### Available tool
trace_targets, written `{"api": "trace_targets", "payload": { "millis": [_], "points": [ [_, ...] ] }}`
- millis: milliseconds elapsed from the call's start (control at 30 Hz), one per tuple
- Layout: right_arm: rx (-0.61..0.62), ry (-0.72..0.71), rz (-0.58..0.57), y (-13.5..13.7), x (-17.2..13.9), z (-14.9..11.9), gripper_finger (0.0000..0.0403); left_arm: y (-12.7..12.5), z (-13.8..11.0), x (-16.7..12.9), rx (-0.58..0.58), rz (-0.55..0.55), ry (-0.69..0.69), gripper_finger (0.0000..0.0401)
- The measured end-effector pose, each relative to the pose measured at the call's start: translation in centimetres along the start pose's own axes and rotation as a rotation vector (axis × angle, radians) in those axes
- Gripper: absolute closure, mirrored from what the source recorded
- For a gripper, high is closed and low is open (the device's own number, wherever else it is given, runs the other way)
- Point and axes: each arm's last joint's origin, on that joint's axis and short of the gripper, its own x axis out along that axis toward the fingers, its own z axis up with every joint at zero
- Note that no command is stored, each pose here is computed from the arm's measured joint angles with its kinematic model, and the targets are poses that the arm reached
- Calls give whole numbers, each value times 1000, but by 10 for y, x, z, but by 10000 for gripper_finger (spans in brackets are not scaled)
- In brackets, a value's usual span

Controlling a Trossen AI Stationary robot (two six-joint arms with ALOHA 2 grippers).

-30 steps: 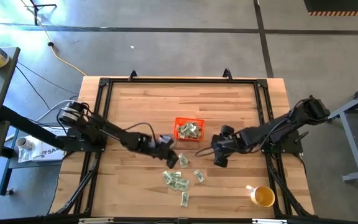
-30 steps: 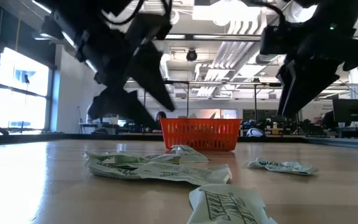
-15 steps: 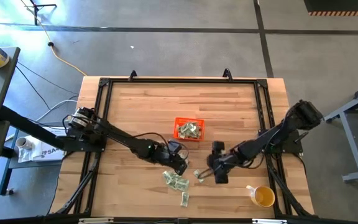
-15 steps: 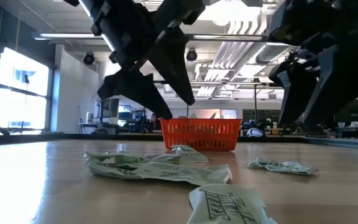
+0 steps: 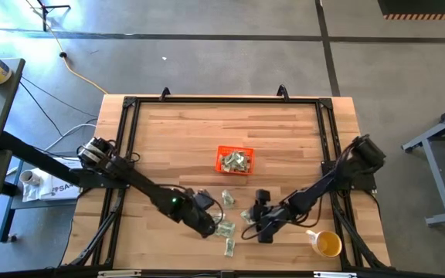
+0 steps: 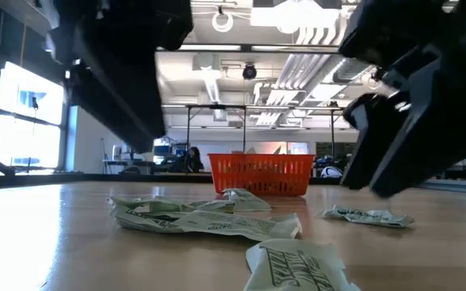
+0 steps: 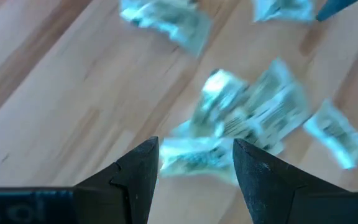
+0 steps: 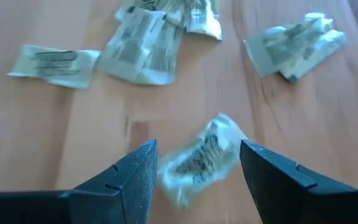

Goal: Pick and place Stevia / Truvia into bins
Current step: Put the stevia packet into the orange bin

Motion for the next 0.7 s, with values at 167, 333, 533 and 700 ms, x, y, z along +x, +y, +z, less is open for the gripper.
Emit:
{"api": "trace_targets", "payload": {
  "millis": [167, 333, 533, 700],
  "points": [
    [36, 22, -66, 4, 23, -3, 182, 9, -4, -3, 5, 74, 56, 160],
    [146, 109, -172, -5, 25, -7, 193, 18, -4, -18, 26, 134, 88, 160],
    [202, 170, -200, -28, 29, -1, 290, 31, 1, -27, 21, 167, 107, 160],
    [227, 158, -189, -49, 14, 19, 391, 51, 3, -39, -29, 151, 87, 160]
  ]
}}
